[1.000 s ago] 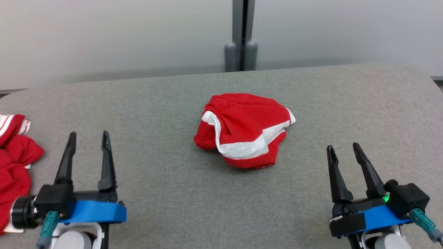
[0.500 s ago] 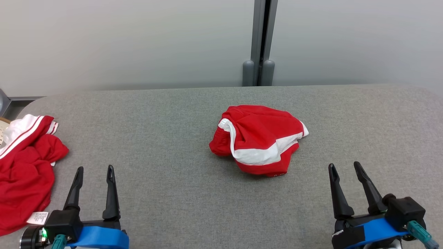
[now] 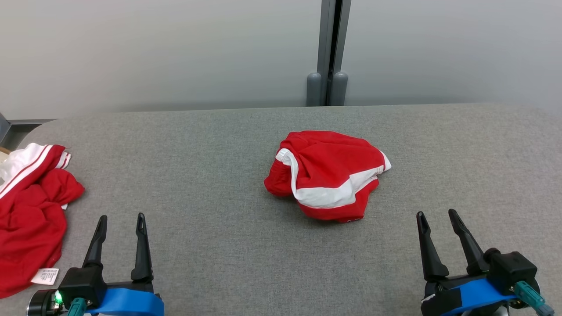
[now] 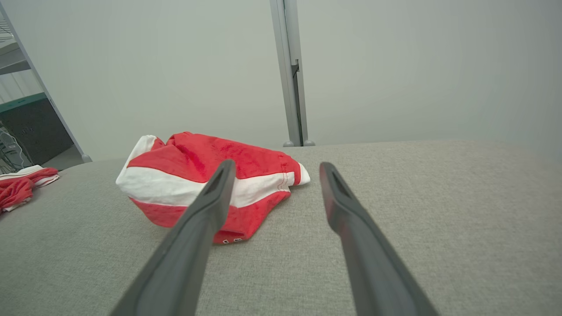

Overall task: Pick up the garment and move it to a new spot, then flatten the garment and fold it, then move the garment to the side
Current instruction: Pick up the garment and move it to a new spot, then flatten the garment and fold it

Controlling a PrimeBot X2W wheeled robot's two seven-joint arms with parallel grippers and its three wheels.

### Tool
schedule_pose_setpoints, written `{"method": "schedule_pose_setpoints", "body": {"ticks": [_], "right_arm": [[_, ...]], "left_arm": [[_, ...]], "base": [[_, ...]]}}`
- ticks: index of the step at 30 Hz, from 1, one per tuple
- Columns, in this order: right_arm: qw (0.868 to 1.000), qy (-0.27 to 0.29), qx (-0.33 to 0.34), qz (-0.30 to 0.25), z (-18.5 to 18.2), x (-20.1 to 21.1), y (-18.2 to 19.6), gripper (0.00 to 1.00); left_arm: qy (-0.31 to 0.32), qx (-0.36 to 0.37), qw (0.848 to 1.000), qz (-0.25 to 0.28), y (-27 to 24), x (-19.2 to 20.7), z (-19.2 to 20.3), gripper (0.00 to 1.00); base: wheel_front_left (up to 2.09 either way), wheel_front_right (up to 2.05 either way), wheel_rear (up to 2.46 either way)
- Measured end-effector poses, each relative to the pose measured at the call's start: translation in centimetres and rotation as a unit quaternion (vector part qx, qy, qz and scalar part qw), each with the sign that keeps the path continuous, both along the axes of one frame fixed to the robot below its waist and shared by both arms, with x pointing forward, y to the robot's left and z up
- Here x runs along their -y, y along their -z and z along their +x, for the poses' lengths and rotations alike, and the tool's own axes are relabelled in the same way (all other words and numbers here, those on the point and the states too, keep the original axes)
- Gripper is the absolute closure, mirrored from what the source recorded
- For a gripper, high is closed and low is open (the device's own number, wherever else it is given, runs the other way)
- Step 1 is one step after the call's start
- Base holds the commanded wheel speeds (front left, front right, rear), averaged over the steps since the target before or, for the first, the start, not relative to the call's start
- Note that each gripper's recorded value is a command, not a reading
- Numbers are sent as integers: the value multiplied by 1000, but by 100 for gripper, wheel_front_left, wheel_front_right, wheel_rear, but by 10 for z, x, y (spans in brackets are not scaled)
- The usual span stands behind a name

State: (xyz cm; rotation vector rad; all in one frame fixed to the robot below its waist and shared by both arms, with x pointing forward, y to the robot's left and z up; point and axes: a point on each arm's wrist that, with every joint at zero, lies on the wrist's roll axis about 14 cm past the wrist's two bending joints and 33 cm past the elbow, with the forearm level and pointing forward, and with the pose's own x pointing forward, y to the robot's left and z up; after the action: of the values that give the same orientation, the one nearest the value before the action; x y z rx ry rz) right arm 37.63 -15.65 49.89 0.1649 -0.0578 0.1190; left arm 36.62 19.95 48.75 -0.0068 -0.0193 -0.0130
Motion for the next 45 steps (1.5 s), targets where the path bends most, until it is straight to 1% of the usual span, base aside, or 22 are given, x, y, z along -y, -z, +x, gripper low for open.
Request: {"method": "schedule_pose_setpoints", "body": {"ticks": [24, 29, 32, 37, 41, 45], "right_arm": [[1000, 7, -3, 0, 2, 5, 2, 0], [1000, 7, -3, -1, 3, 5, 2, 0], [1000, 7, -3, -2, 6, 5, 2, 0], [1000, 8, -5, -4, 12, 6, 4, 0], [1000, 16, -5, -4, 15, 12, 4, 0], [999, 33, -10, -2, 14, 23, 7, 0]], "left_arm": [[3, 0, 1000, -5, 1, 3, 7, 0], [11, 6, 1000, -17, -3, 8, 14, 0], [32, 24, 999, -23, -16, 22, 31, 0], [95, 62, 993, -22, -44, 63, 69, 0], [153, 80, 985, -13, -61, 101, 96, 0], [213, 77, 974, -6, -62, 139, 113, 0]], "base": [[0, 0, 0], [0, 0, 0], [0, 0, 0], [0, 0, 0], [0, 0, 0], [0, 0, 0]]}}
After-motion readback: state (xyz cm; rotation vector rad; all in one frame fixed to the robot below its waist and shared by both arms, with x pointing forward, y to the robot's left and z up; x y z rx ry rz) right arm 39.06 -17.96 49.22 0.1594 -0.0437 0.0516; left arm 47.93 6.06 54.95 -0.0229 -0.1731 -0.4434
